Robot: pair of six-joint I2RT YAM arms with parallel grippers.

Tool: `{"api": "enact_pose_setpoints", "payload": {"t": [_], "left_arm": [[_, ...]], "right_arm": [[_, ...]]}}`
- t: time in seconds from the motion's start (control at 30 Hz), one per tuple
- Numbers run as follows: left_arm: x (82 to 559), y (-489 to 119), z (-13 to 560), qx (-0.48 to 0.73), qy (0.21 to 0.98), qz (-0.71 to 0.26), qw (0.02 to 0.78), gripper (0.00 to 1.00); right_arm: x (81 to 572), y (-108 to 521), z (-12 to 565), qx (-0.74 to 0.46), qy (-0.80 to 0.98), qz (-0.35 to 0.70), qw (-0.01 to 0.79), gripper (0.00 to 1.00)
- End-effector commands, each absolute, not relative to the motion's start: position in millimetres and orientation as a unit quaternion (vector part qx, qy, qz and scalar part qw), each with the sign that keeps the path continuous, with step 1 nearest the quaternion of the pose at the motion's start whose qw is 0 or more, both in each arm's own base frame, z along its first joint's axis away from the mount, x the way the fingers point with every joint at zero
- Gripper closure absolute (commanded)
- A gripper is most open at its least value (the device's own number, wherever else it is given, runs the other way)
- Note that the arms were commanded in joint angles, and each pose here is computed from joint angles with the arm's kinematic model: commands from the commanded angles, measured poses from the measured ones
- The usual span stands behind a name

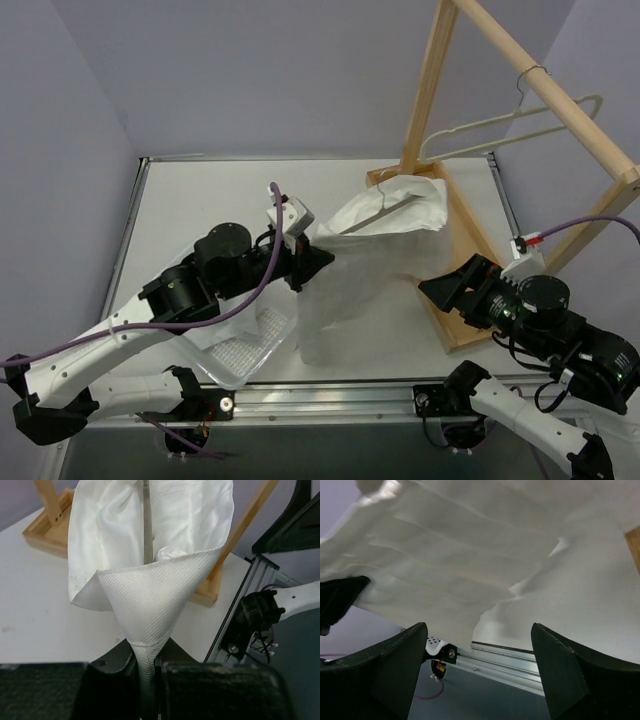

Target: Remove the skirt from the hanger

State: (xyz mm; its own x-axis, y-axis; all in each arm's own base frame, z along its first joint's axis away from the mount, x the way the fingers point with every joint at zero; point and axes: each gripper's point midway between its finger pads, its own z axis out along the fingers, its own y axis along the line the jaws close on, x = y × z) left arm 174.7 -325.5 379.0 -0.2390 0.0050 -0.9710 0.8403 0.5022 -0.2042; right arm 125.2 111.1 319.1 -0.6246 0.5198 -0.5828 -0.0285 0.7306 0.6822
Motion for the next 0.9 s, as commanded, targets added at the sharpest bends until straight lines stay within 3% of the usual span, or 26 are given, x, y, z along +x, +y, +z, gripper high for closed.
{"api": "enact_pose_setpoints", "payload": {"t": [0.0,0.23,0.53,0.87], "left_arm": [[180,-286,371,0.264,0.708,-0.363,0.545,0.98],[162,-260,347,0.263,0.736,-0.358,0.511,0.98],[150,-267,348,0.284,0.736,-0.379,0.483,0.98],[136,-283,360,0.303,0.724,-0.421,0.454,0.98]], "right_arm": [[146,133,346,0.104,0.813,0.362,0.444,0.2],[171,176,395,0.059,0.768,0.432,0.47,0.39],[205,205,419,0.038,0.758,0.433,0.487,0.6],[220,218,383,0.023,0.792,0.399,0.461,0.66]]}}
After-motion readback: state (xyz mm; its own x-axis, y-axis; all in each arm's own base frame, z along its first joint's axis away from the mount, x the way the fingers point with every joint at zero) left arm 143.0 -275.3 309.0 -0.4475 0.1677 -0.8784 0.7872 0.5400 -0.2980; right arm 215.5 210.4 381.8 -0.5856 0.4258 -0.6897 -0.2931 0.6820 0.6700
